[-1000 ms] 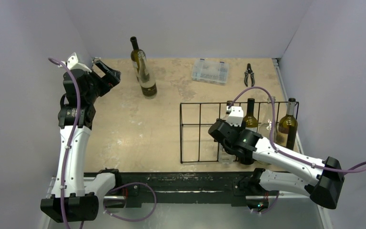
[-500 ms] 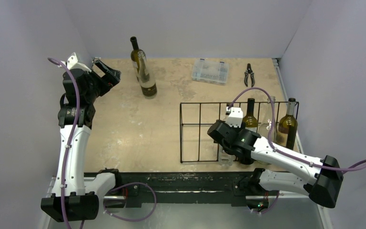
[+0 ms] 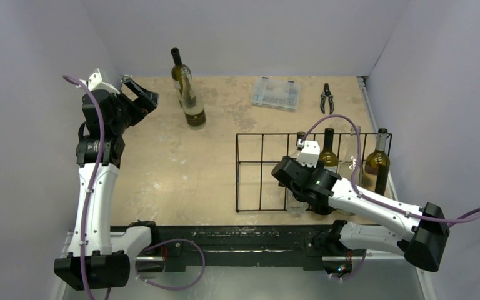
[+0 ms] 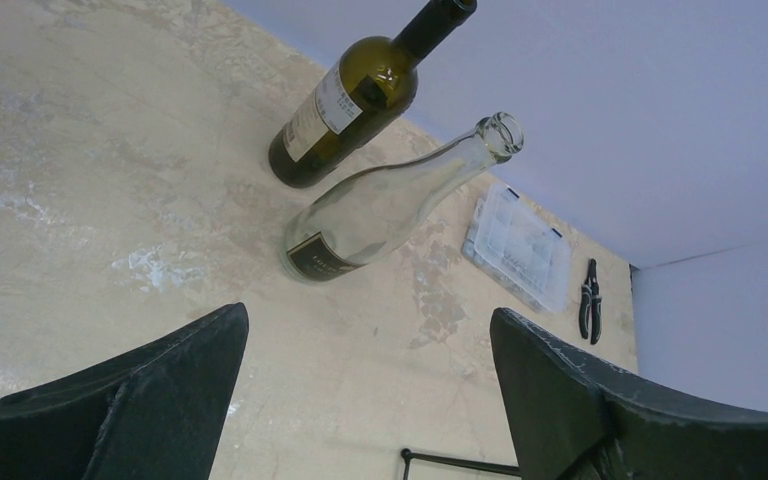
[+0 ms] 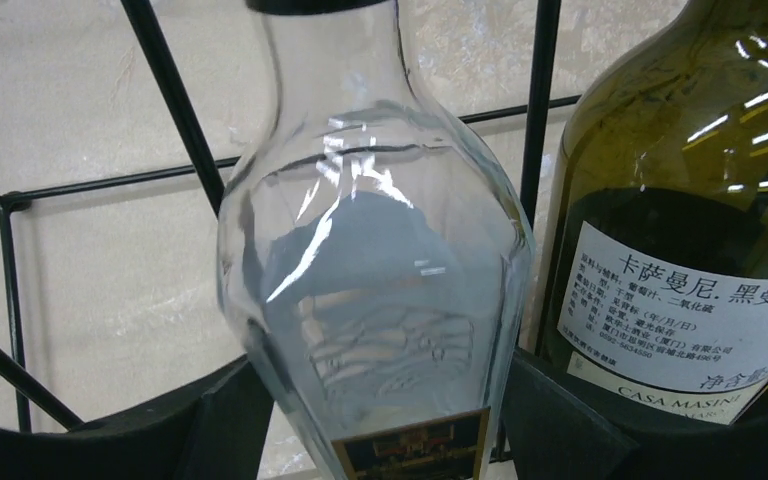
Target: Put the wine bottle on the wine rack
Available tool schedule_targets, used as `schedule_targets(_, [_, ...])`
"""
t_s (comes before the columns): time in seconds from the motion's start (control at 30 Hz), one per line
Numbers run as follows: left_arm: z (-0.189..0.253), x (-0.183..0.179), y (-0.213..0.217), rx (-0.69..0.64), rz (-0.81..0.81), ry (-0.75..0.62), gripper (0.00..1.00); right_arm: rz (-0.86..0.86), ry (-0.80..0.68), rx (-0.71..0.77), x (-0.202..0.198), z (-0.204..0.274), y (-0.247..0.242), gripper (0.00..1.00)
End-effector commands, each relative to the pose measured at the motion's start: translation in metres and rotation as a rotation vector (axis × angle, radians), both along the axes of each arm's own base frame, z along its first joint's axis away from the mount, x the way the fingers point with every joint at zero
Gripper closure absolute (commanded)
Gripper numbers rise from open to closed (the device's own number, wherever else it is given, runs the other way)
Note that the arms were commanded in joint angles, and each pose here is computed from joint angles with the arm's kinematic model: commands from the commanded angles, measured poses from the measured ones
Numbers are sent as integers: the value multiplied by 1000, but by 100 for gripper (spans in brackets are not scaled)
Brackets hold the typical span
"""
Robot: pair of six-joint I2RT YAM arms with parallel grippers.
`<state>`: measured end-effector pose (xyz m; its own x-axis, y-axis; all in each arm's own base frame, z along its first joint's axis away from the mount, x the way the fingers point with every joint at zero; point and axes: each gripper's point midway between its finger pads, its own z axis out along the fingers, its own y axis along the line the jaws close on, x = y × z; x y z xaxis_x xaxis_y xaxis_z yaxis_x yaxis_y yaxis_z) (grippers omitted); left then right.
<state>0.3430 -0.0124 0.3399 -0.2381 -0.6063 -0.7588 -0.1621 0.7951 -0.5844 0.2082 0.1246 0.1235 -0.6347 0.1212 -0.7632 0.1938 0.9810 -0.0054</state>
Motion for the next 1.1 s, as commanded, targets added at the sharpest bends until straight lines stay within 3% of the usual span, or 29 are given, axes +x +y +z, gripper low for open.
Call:
schedule_targets(0.0, [19,4,0,-15,-3,-58,9,-41,34,30,-6,-13,-1,17])
schedule_targets(0.53, [20,3,-1,-16,-12,-67,9,18,-101,88,7,38,2,1])
schedule_targets(0.83, [20,3,-2,-12,-17,-71,9,78,-215,138,12,85,3,1])
schedule_targets(1.07, [19,5,-2,-14,-21,-68,9,213,-341,292,14,112,25,1])
